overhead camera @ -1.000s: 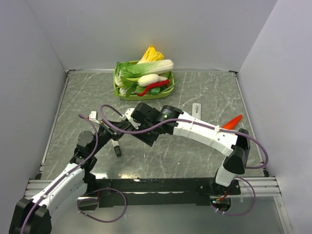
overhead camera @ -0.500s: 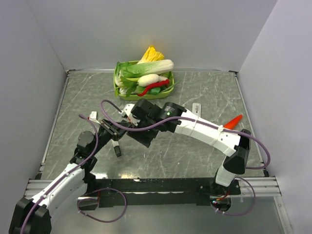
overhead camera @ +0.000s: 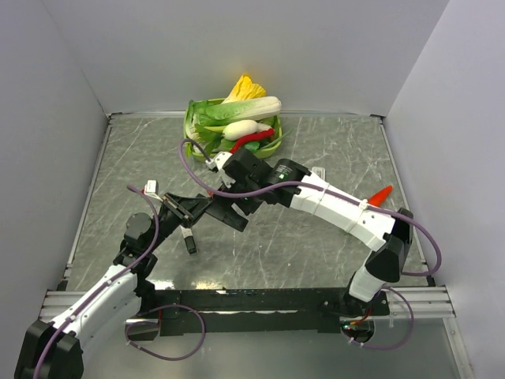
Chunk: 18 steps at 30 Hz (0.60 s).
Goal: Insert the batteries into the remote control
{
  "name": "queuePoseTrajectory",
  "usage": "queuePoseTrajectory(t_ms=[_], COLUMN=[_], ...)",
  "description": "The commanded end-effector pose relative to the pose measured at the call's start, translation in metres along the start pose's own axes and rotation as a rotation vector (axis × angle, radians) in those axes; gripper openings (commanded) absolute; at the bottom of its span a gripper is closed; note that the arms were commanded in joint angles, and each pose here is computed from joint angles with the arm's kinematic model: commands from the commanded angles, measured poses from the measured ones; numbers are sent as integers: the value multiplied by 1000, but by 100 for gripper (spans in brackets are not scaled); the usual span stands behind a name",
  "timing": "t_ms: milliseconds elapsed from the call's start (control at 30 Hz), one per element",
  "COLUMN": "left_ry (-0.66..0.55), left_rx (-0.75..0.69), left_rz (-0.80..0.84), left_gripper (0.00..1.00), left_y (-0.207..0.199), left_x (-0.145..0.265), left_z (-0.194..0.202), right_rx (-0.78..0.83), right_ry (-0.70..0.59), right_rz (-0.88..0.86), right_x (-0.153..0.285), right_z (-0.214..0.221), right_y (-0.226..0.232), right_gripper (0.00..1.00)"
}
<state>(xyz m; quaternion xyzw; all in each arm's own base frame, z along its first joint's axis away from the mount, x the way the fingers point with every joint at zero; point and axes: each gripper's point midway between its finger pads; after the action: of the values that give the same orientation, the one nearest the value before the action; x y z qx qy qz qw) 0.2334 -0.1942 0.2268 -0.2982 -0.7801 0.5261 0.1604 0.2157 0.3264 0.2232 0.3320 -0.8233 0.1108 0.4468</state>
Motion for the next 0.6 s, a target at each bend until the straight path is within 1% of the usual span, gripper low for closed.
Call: queuePoseTrajectory(t_ms=[0, 300, 567], left_ry=[-19, -35, -23], left_rx=[-23, 4, 5], left_rz=[108, 120, 95], left_gripper=[1, 1, 1], left_y=[-28, -32, -28], left_x=[3, 4, 1], left_z=[-6, -9, -8], right_rx=[-58, -64, -59], right_ry=[-90, -81, -148], right_rz=[-6, -14, -16], right_x=[19, 16, 35], right_z=[-14, -11, -28], right_y=[-5, -5, -4], right_gripper=[88, 87, 87])
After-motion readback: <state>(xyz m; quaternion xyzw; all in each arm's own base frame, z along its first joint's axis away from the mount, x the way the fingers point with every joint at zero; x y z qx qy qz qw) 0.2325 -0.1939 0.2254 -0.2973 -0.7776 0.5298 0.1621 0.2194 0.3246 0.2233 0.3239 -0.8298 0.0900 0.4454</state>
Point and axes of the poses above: each gripper's point midway between its finger pads, its own x axis back along the fingers, its own y axis along the line the jaws close on, z = x × y, and after that the axes turned 14 degrees about -x, right-handed
